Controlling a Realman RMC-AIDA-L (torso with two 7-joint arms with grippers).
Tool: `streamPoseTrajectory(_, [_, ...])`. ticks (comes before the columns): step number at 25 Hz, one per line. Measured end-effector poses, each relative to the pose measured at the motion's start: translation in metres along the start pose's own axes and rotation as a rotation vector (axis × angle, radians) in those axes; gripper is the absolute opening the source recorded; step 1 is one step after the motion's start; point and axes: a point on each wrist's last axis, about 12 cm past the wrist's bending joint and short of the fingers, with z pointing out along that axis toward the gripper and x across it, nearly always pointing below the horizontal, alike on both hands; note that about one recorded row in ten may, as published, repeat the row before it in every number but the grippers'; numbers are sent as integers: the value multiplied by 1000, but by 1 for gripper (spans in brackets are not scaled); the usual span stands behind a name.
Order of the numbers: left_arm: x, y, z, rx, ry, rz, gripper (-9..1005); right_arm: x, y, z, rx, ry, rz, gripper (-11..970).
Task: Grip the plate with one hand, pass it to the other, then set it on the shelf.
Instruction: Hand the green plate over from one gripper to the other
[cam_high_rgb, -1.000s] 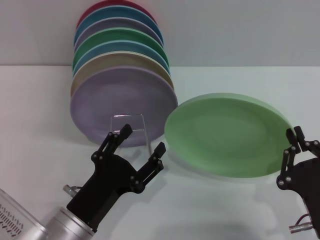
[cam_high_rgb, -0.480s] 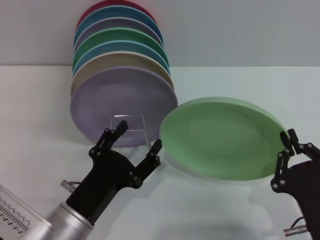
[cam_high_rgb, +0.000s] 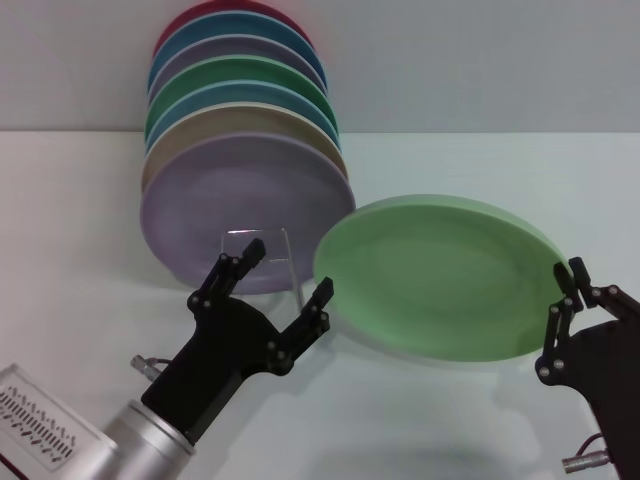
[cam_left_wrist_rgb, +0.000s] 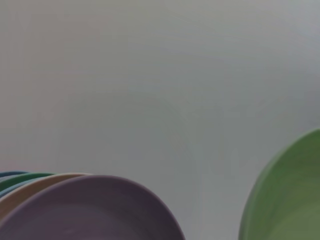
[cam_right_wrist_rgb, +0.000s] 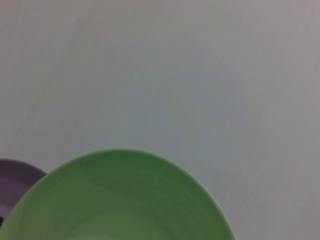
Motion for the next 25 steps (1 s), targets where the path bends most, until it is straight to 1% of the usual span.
streamPoseTrajectory(15, [2, 2, 2, 8, 17, 11, 829, 0, 6, -1, -32, 18, 0, 20])
streamPoseTrajectory(25, [3, 1, 2, 12, 24, 12, 817, 0, 6, 1, -38, 17, 0, 21])
